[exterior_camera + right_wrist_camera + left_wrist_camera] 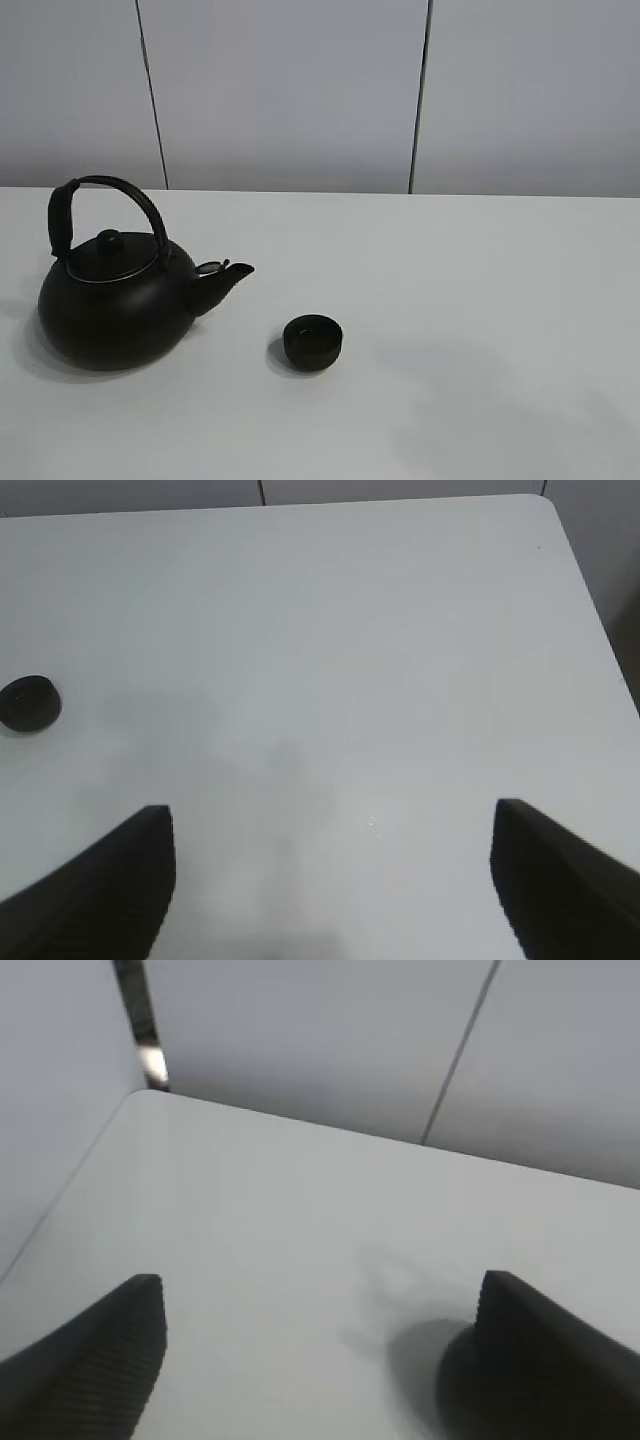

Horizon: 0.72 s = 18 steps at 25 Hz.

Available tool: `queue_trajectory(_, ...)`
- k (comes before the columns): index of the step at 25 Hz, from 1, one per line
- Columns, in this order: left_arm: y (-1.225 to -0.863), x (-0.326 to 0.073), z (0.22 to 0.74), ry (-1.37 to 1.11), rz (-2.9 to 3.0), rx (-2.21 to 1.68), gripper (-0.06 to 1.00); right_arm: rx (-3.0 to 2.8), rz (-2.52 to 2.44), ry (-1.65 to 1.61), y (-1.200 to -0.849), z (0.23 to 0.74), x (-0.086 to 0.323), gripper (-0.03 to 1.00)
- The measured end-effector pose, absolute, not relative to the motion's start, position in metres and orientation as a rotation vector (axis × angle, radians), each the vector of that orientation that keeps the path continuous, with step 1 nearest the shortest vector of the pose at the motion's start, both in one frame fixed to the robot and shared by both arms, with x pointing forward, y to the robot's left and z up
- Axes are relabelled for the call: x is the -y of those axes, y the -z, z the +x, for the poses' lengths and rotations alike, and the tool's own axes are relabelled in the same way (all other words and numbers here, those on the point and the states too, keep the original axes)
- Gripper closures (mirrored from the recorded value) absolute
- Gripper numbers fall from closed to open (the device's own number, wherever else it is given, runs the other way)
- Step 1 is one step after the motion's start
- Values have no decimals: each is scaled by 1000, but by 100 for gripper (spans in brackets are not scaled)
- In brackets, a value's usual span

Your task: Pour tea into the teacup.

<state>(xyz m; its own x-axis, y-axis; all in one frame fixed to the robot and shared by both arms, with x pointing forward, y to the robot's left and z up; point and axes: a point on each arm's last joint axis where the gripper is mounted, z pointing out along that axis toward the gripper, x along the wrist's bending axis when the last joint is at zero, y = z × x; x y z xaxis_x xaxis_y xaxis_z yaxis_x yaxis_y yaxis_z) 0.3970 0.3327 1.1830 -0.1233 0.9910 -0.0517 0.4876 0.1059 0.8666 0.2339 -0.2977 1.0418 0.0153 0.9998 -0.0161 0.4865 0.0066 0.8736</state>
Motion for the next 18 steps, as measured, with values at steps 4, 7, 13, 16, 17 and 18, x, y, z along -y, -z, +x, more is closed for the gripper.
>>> queue_trajectory(4, -1201, -312, 342, -975, 1412, -1596, 33, -1562, 1572, -901, -1042, 234, 298, 38)
queue_trajectory(7, -1205, -300, 301, -1032, 1340, -1518, 33, -1563, 1572, -903, -1042, 234, 298, 38)
queue_trajectory(13, -1179, -297, 232, -1152, 1211, -1464, 33, -1563, 1571, -904, -1042, 234, 297, 38)
queue_trajectory(16, -1157, -296, 209, -1143, 1204, -1486, 33, -1563, 1571, -904, -1042, 234, 297, 38)
queue_trajectory(17, -1148, -295, 206, -1128, 1219, -1509, 33, -1563, 1571, -904, -1042, 234, 297, 38)
queue_trajectory(18, -1140, -295, 202, -1113, 1231, -1528, 33, -1563, 1571, -904, -1042, 234, 297, 38)
